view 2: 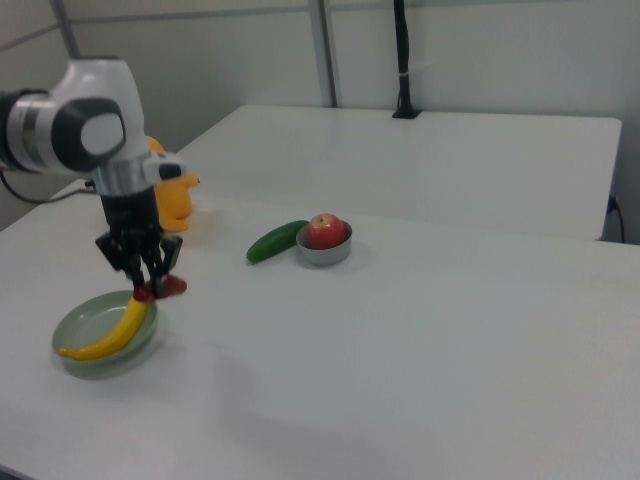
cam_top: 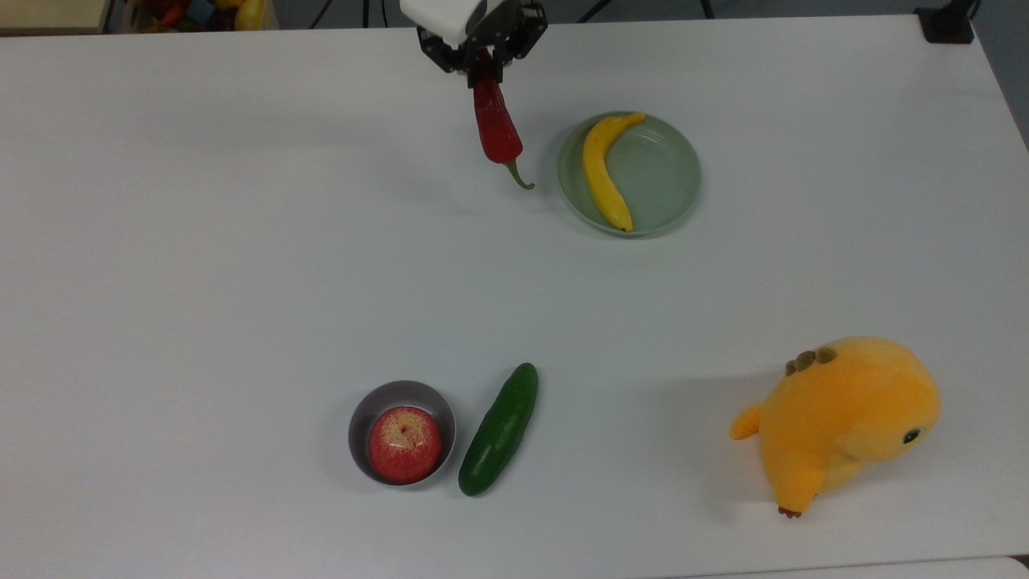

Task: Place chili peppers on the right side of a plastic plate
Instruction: 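Lift the chili pepper and carry it toward the green plate, then lower the chili onto the plate beside the banana and release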

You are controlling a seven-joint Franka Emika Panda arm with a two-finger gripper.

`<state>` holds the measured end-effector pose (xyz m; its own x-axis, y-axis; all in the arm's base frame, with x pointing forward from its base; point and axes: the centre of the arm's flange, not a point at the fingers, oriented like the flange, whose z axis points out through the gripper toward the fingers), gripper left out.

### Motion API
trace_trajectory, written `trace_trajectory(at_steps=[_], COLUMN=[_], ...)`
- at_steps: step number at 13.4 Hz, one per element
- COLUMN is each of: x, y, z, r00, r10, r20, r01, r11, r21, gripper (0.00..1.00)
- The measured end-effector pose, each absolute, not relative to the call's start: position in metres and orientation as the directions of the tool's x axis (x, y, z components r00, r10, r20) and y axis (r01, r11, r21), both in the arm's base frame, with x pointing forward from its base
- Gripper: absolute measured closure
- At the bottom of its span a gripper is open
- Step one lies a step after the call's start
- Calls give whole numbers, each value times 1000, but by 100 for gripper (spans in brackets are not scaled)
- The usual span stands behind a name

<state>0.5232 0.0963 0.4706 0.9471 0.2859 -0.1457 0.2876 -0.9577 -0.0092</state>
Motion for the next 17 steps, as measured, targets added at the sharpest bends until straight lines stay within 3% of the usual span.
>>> trace_trajectory(at_steps=[4, 12, 14, 17], x=[510, 495, 494, 494], y=[94, 113, 116, 113], z=[413, 370, 368, 368], r00=[956, 966, 970, 980], r10=[260, 248, 227, 179], r20=[-139, -78, -81, -87], r01=[252, 239, 214, 163], r11=[-965, -964, -966, -973], r21=[-70, -117, -148, -165], gripper=[70, 70, 57, 24])
